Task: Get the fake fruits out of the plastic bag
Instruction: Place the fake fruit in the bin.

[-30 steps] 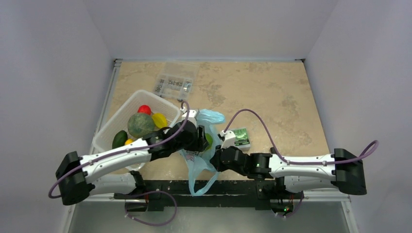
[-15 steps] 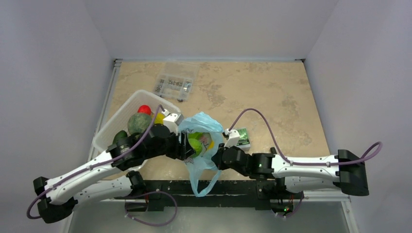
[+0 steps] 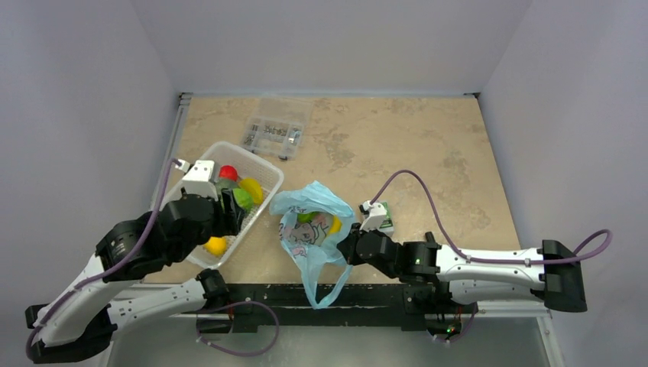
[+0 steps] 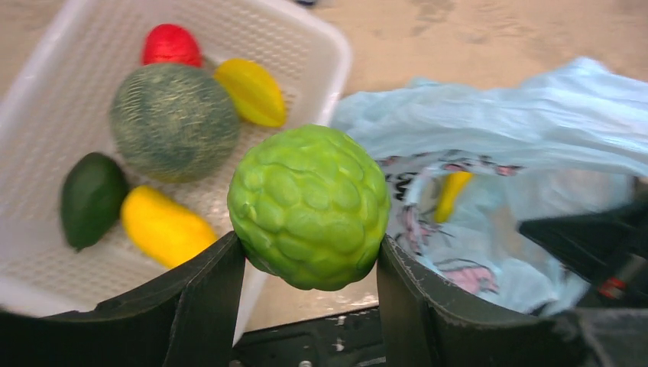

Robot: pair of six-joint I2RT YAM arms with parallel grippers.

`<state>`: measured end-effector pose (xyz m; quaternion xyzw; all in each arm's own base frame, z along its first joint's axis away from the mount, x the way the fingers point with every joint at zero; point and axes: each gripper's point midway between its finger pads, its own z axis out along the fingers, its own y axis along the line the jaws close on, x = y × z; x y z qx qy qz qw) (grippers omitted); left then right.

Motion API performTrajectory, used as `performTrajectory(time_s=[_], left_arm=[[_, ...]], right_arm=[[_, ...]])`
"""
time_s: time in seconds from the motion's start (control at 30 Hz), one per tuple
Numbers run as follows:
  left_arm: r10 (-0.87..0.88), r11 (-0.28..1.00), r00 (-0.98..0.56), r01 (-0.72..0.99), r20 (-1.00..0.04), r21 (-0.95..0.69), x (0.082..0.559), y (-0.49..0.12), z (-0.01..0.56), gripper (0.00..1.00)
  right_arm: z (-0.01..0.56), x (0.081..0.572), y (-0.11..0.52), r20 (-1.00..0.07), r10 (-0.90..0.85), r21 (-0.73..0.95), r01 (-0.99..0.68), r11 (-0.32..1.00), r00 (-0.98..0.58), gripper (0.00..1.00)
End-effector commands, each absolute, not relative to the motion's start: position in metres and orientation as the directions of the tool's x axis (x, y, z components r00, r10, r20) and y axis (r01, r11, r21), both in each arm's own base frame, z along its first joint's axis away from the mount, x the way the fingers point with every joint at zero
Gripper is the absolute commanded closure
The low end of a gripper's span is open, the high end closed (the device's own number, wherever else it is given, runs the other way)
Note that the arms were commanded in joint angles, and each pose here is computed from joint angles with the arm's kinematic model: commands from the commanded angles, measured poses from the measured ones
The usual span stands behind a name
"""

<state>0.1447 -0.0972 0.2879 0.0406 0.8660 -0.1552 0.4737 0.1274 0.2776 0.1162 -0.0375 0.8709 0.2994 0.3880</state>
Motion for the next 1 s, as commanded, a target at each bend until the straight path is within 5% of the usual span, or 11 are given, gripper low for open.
performTrajectory(time_s=[0.0,0.53,0.67,0.87,0.97], left_arm=[[-0.050,0.995,-0.548,-0.095,-0.835,0.003,0.157,-0.039,0.258,1.00],[-0.150,0.833,-0.557,-0.516,-0.817,0.199,0.166,-0.022,0.169,0.96],[-0.183,0.830,-0.559,-0.528,-0.809,0.178,0.164,-0.024,0.149,0.72],[-0.212,0.850,-0.576,-0.508,-0.790,0.142,0.160,-0.027,0.141,0.09],[-0.229,0.868,-0.578,-0.486,-0.783,0.105,0.158,-0.029,0.152,0.00]], right_arm=[[0.118,0.130,0.276,-0.700,0.193,0.500,-0.279,0.820,-0.687,1.00],[0.114,0.128,0.275,-0.698,0.184,0.497,-0.282,0.821,-0.692,1.00],[0.113,0.126,0.275,-0.693,0.174,0.495,-0.286,0.820,-0.700,1.00],[0.112,0.126,0.274,-0.693,0.180,0.498,-0.283,0.819,-0.699,1.00],[0.112,0.127,0.276,-0.697,0.178,0.496,-0.288,0.820,-0.695,1.00]])
